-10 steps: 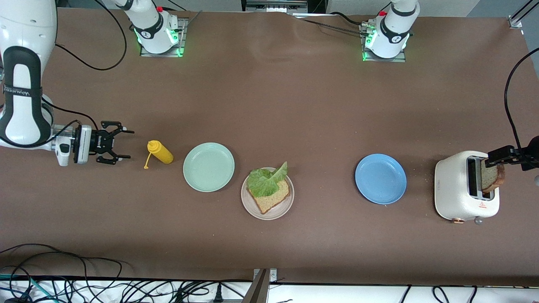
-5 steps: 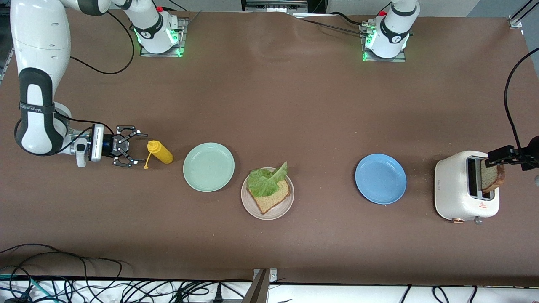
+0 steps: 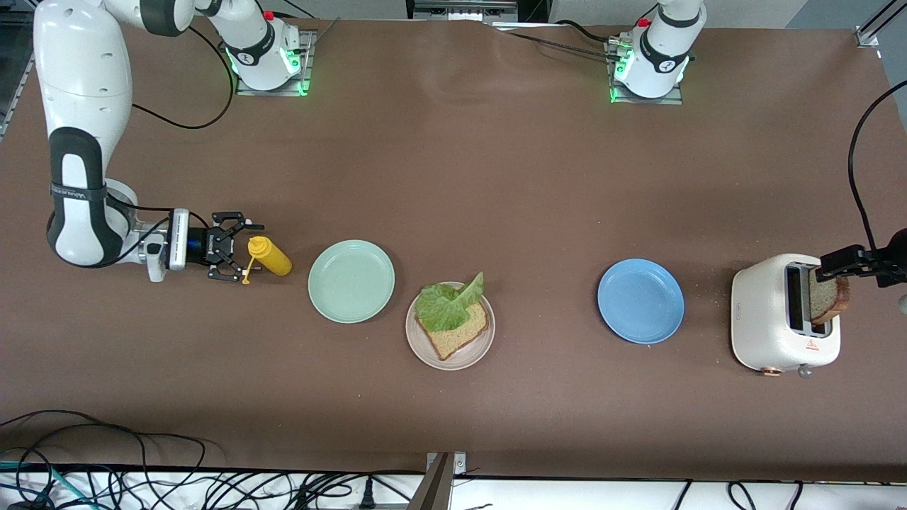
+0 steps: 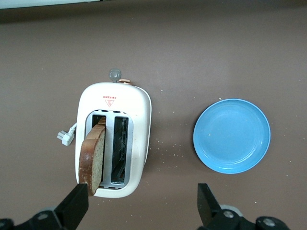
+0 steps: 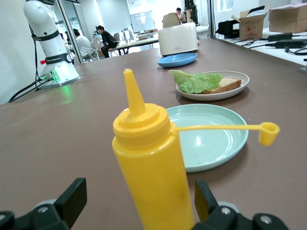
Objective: Make sandwich on beige plate with both arms
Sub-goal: 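Close the right gripper on the mustard bottle body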
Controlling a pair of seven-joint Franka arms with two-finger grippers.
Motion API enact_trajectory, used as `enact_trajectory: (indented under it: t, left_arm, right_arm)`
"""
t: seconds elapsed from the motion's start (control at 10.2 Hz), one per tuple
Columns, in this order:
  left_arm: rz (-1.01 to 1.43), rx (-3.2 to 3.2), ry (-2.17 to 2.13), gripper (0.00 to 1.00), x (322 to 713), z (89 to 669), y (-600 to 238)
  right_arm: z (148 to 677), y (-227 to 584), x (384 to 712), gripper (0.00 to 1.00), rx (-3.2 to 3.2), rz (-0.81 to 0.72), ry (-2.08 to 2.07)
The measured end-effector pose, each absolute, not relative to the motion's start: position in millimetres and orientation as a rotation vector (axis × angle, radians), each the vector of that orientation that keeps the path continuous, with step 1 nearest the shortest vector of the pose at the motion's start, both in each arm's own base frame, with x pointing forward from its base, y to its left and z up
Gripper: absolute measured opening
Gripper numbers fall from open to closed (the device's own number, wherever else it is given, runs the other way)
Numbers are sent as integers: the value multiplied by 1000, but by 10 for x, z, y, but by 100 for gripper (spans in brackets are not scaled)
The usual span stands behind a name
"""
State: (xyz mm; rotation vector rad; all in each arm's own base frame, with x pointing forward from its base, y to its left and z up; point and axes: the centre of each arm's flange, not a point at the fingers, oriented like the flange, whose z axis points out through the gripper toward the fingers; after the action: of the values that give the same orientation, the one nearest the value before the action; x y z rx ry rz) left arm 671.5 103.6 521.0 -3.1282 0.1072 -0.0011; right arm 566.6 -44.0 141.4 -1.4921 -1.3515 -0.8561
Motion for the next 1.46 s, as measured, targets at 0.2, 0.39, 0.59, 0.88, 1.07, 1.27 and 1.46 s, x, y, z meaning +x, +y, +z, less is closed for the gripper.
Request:
enact_trajectory:
  t: [0.2, 0.39, 0.59, 0.88, 1.07, 1.27, 1.46]
  left_arm:
    - [0, -3128, 108, 100, 6716, 5207, 1034]
    - [0, -3128, 109, 100, 6716, 5207, 1033]
    - [0, -3128, 110, 100, 6716, 5204, 1031]
    - [1, -3128, 112, 100, 6717, 5203, 1024]
    - [1, -3129, 112, 100, 6718, 5201, 1024]
    - [2, -3129, 112, 100, 6718, 5199, 1024]
    - [2, -3129, 112, 100, 6718, 5198, 1024]
  right_arm:
    - [1422, -372, 5726, 88, -1474, -858, -1365]
    - [1400, -305, 5761, 53, -1467, -846, -1362]
    - [1418, -291, 5822, 33, -1500, -803, -1316]
    - [1586, -238, 5971, 13, -1550, -678, -1206]
    - [1855, -163, 6200, 13, -1624, -528, -1118]
    - [2236, -15, 6490, 8, -1727, -358, -1089]
    - [2687, 350, 6803, 6, -1912, -181, -1089]
